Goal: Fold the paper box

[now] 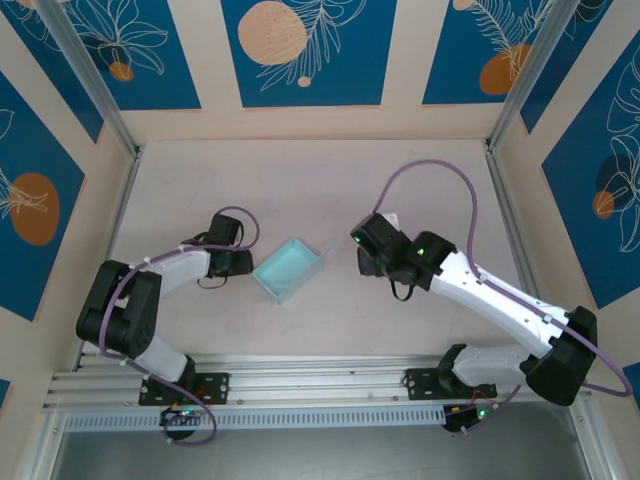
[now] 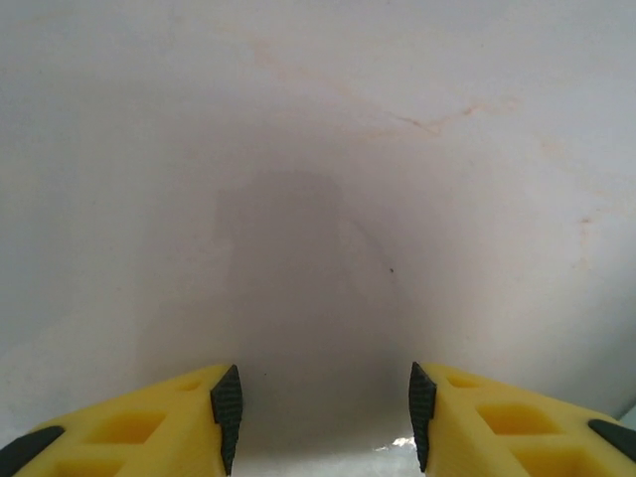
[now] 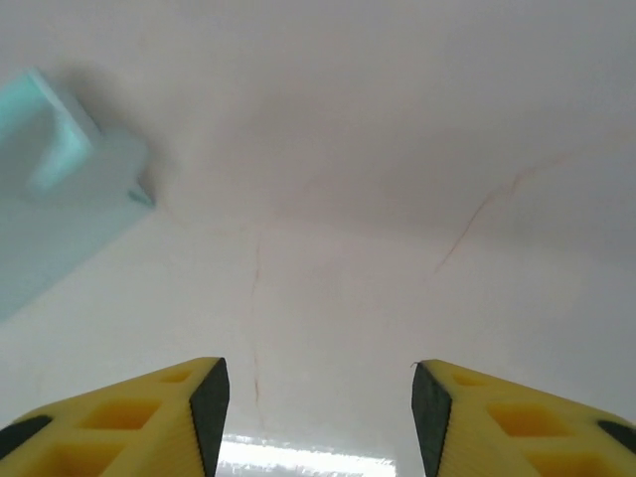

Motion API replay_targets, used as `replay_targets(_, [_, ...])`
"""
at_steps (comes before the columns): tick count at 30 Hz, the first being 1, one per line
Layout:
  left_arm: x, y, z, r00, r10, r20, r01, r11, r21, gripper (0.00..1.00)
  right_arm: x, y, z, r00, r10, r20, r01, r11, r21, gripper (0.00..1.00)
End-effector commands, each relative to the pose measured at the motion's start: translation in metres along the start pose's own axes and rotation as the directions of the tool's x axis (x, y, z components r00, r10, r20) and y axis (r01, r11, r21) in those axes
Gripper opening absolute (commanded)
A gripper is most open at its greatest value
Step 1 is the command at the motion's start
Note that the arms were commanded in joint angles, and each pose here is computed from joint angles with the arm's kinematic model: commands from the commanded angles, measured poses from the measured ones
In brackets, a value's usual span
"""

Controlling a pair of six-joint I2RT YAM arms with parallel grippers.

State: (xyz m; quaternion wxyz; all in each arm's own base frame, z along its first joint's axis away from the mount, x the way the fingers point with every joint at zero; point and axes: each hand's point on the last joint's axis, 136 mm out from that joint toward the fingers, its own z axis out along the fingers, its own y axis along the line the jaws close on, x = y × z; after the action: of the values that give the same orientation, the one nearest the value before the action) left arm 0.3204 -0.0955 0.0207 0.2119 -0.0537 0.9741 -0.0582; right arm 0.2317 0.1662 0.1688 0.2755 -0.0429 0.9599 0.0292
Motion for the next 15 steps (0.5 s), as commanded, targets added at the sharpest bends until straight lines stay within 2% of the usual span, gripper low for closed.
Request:
replay_targets(1, [0.005,-0.007,0.006,1.0,0.001,-0.024,0.0,0.999,0.054,0.48,0.017,0.045,0.018,0.977,0.182,-0.113,-0.206,0.942,-0.265,0.47])
replay_targets(6, [0.018,-0.009,0.01,0.999,-0.01,-0.045,0.015,0.996,0.091,0.47,0.044,0.064,0.058,0.926,0.271,-0.261,-0.352,0.871,-0.344,0.34])
replay_targets(15, [0.034,-0.025,0.01,0.997,-0.029,-0.069,0.042,0.98,0.195,0.44,0.051,0.102,0.103,0.895,0.236,-0.378,-0.383,0.841,-0.382,0.28])
